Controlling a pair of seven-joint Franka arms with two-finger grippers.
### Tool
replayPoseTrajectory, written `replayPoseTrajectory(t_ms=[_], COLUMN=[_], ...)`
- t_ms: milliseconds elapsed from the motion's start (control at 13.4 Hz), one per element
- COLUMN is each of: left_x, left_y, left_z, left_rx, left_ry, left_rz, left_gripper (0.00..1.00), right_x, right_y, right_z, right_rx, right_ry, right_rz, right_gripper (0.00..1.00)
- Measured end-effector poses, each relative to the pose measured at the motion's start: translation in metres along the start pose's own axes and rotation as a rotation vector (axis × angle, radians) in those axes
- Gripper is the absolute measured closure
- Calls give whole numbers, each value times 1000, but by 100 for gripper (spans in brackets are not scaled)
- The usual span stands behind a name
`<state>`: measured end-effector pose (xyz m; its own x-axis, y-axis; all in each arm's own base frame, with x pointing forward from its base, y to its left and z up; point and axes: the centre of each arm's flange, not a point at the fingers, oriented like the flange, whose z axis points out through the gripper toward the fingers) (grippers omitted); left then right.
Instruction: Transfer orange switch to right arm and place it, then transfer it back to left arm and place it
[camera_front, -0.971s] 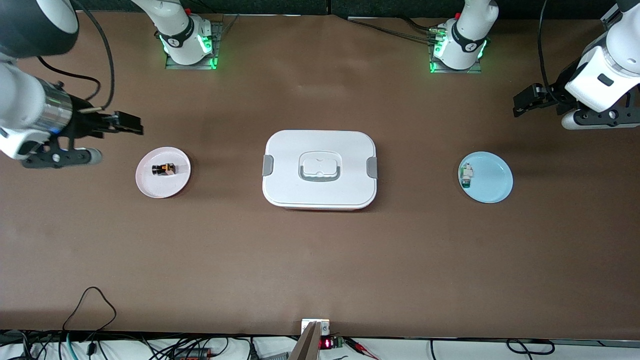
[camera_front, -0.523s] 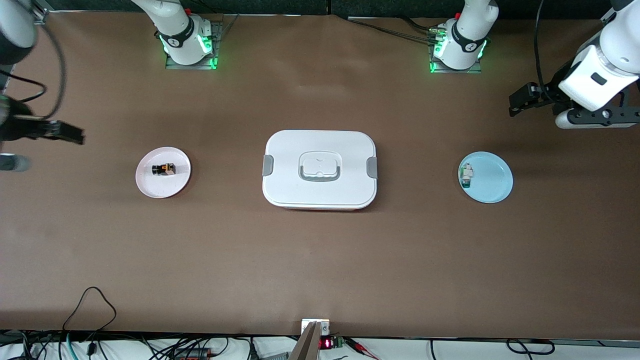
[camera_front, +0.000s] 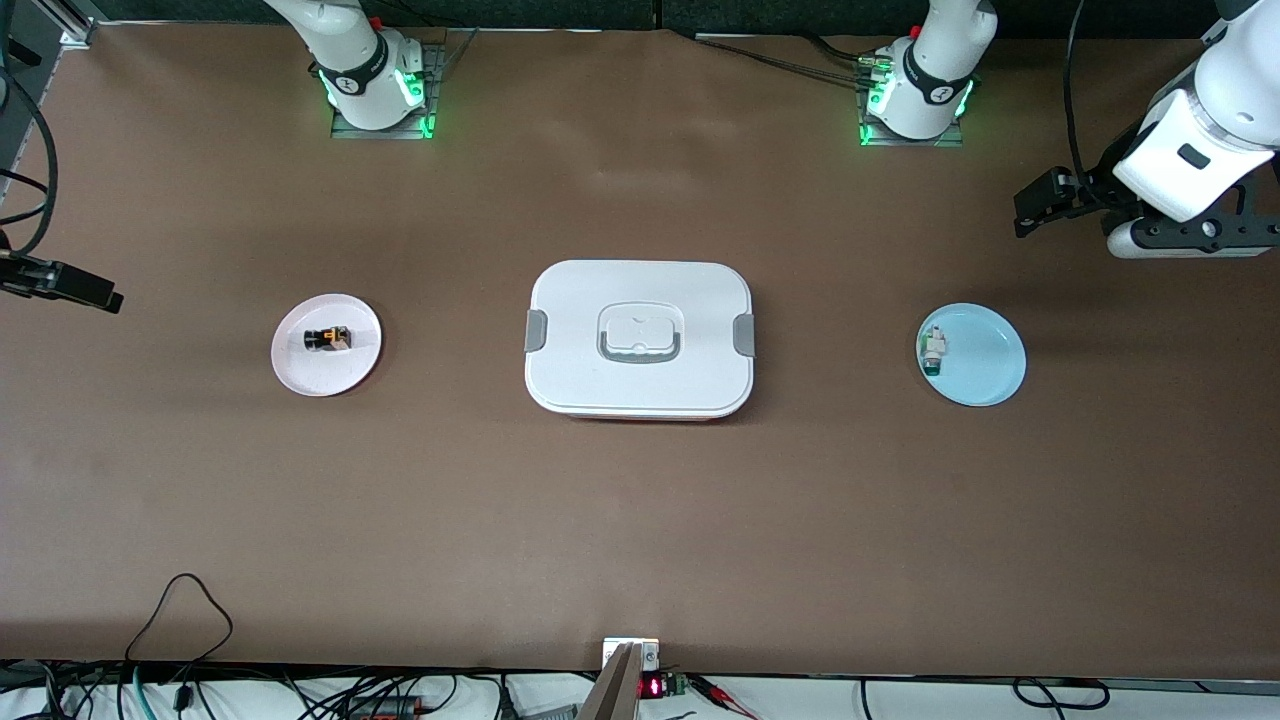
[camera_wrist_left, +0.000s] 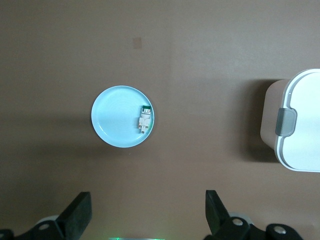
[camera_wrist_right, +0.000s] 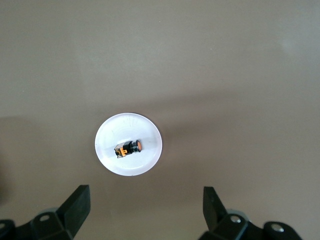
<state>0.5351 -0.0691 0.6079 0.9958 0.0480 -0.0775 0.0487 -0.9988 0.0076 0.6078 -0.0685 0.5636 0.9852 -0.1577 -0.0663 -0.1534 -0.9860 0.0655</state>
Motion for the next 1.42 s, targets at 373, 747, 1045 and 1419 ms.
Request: replayPoseTrajectory(t_ms=[373, 747, 1045, 1419], left_x=[2, 3, 4, 5], left_y=[0, -1, -1, -2], left_z=[0, 1, 1, 1], left_rx=[-2, -2, -3, -3], left_ry=[9, 8, 9, 9], left_rz=[-1, -2, -3, -3], left_gripper=[0, 0, 0, 0], right_x=[-39, -48, -49, -52], right_y=[5, 0, -9, -17], right_z=[1, -16, -19, -25], right_rx=[13, 16, 19, 18], right_ry=[40, 64, 66, 57], right_rz=[-35, -54, -71, -87], right_gripper=[0, 0, 0, 0])
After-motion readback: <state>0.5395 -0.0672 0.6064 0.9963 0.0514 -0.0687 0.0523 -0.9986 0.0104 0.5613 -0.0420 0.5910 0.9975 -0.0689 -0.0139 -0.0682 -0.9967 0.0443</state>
